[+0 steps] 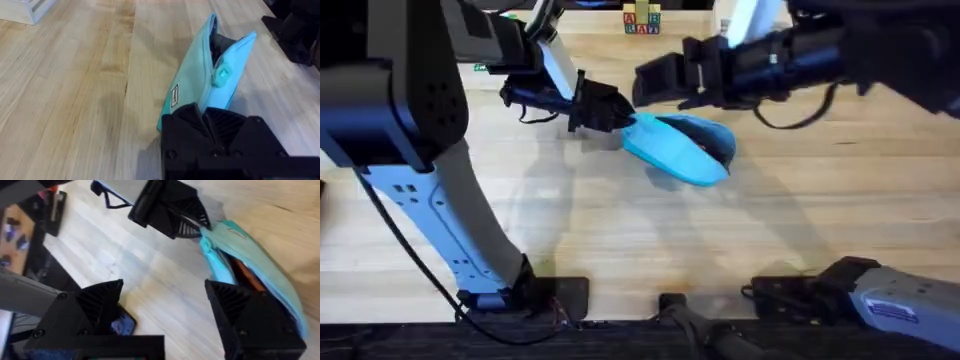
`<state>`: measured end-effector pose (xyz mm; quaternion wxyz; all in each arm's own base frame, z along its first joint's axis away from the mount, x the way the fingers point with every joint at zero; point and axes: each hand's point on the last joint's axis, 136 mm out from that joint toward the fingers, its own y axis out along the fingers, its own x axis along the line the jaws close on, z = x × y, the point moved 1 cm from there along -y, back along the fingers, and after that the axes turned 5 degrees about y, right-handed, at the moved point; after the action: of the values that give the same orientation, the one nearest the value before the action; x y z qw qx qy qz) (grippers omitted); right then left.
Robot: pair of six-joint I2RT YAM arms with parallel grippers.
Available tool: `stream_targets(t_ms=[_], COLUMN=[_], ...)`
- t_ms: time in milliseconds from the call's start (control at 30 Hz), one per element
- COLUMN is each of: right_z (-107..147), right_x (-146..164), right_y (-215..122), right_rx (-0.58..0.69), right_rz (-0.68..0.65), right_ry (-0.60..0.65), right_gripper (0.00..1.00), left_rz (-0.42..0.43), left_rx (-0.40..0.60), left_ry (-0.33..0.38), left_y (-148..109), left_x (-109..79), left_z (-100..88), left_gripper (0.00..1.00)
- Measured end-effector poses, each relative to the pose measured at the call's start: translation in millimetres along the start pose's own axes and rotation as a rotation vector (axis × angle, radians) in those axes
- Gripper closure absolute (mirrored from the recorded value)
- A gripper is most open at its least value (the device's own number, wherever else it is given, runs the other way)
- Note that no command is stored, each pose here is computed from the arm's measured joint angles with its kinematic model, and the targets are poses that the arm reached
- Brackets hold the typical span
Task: Unzip the bag, pick up the pens from the table one at a time and place them inside, then zip the bag closed.
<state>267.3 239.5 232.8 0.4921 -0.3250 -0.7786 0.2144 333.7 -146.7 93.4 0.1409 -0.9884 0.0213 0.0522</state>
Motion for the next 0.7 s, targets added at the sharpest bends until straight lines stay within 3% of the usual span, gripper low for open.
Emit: stream_targets(t_ms=[700], right_z=[24.4], right_x=[-51.0], right_y=[-39.2], right_rx=[0.013], right_rz=[0.335], right_ry=[-0.139], right_gripper=[0.005], left_rz=[0.0], left_rx=[0.0], left_ry=[0.0], left_y=[0.0], left_x=[0.0], left_z=[0.0], left_gripper=[0.958])
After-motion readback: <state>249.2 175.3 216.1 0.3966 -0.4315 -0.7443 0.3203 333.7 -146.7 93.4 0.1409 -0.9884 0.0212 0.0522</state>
